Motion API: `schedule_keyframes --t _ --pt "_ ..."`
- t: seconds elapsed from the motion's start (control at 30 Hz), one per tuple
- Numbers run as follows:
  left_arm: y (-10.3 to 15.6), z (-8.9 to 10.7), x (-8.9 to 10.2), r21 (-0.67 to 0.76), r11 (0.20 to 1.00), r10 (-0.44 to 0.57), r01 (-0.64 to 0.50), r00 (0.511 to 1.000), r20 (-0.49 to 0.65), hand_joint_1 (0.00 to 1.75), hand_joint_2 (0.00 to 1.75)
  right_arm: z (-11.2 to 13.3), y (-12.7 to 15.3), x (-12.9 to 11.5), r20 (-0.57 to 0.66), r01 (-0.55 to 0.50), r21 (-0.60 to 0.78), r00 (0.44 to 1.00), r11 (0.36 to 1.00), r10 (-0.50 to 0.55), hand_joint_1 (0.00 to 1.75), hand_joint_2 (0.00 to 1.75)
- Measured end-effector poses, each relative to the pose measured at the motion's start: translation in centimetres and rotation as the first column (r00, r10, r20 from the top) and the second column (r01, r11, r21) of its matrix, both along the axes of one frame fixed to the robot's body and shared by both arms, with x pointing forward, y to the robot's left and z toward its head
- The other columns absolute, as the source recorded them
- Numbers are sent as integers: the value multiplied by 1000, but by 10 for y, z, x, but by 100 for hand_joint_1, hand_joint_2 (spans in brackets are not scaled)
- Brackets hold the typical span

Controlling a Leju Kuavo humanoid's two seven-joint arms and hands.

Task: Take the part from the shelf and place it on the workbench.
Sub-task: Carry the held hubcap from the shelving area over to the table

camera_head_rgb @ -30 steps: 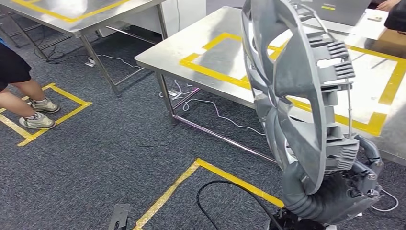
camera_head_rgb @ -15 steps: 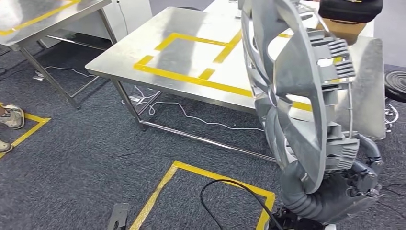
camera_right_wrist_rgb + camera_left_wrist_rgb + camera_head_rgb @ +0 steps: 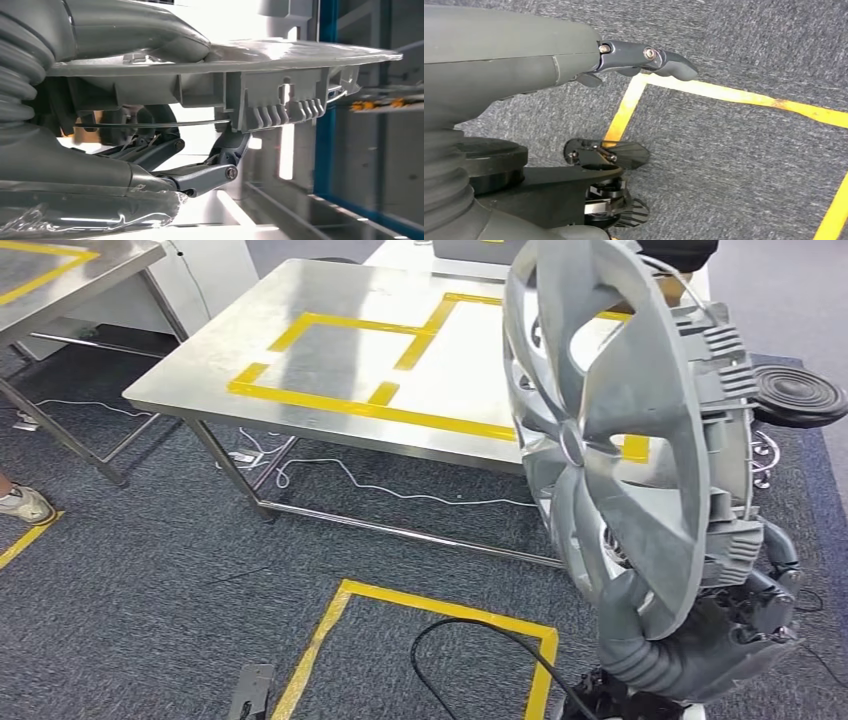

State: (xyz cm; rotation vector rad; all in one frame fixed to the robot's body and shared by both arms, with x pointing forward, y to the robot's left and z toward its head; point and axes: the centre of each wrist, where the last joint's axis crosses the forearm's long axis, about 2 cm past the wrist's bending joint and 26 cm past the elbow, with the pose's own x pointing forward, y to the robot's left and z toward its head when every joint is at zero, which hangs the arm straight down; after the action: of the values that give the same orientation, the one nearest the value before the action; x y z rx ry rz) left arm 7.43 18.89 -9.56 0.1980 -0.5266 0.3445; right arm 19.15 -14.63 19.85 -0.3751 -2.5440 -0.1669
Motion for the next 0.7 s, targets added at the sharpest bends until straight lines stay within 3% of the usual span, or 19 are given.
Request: schedule_keyframes --t 0.33,0.7 --pt "2 -1 -2 4 1000 -1 1 1000 1 0 175 0 2 1 0 -6 1 1000 1000 6 175 175" --pt "1 0 0 -3 1000 5 -5 1000 26 0 175 -4 -10 5 8 102 -71 995 992 -102 175 175"
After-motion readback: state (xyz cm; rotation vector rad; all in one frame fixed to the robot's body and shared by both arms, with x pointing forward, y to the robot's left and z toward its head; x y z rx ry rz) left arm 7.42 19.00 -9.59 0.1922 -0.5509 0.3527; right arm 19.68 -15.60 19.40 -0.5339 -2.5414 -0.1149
